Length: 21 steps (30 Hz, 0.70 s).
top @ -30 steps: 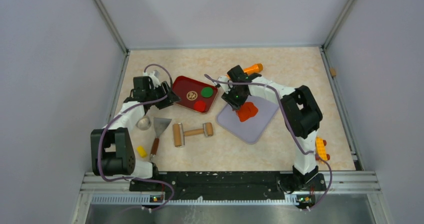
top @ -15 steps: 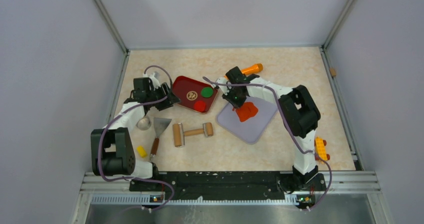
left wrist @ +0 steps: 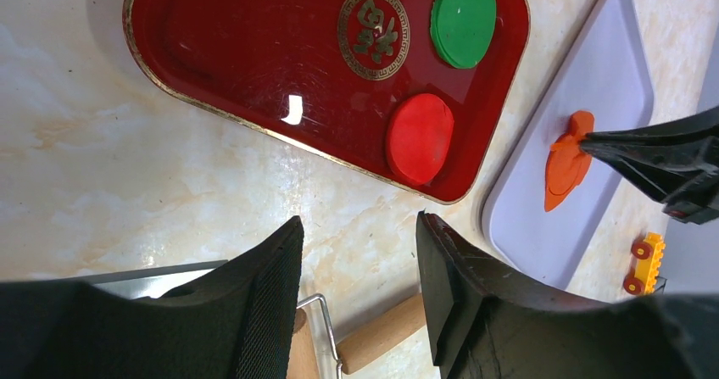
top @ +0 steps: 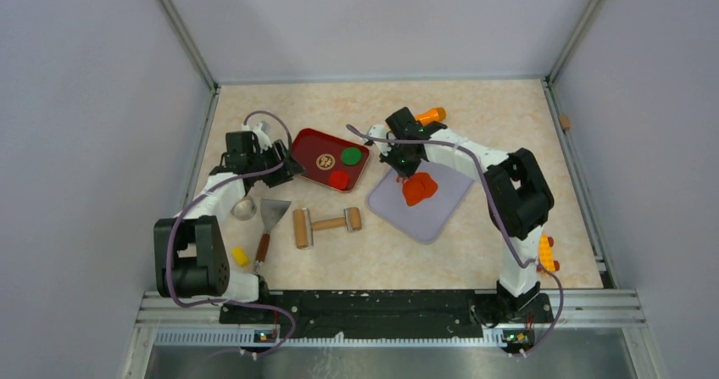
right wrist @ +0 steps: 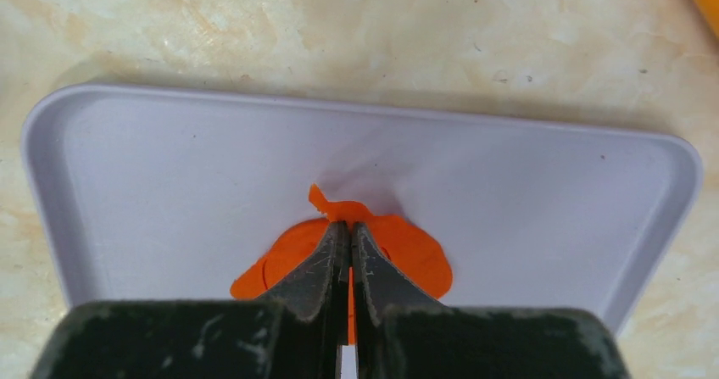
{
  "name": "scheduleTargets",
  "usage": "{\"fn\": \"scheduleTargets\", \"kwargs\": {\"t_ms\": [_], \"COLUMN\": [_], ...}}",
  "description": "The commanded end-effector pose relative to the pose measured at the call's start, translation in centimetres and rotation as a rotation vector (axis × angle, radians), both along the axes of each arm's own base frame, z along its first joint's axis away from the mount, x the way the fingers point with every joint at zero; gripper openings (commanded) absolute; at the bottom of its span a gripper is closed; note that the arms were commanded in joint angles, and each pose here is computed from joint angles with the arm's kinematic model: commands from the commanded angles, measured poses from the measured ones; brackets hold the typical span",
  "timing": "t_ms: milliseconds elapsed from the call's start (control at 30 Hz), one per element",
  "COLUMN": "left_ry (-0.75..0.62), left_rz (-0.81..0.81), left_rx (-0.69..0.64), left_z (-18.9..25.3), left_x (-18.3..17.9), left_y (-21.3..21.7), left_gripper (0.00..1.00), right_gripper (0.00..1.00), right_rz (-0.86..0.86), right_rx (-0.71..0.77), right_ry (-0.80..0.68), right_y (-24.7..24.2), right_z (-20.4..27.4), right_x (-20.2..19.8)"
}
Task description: Roll out the dumpling wrappers from the dough
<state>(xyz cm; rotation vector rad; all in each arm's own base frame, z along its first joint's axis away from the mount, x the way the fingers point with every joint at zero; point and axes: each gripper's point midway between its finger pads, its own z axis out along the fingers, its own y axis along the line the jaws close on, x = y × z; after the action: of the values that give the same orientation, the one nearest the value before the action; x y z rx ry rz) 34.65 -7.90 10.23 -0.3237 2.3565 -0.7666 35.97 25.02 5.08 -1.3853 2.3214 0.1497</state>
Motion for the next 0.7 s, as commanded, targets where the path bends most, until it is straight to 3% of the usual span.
{"fn": "scheduleTargets", "kwargs": {"t_ms": [0, 667], "left_ry": [-0.051, -0.038], "left_rz": [-0.004, -0.03], "left_rx": [0.004, 0.003], "left_z": [0.7, 0.5], "left_x": [0.7, 0.8], "left_y": [0.1, -0.2], "left_gripper": [0.55, 0.55], "right_gripper": [0.0, 0.0], "right_rz": [0.001, -0.077], "right_rx": [0.082, 0.07], "right_ry": [-0.051, -0.076], "right_y": [0.6, -6.4], "right_z": [4.4, 7.9], "right_x": [-0.7, -4.1]}}
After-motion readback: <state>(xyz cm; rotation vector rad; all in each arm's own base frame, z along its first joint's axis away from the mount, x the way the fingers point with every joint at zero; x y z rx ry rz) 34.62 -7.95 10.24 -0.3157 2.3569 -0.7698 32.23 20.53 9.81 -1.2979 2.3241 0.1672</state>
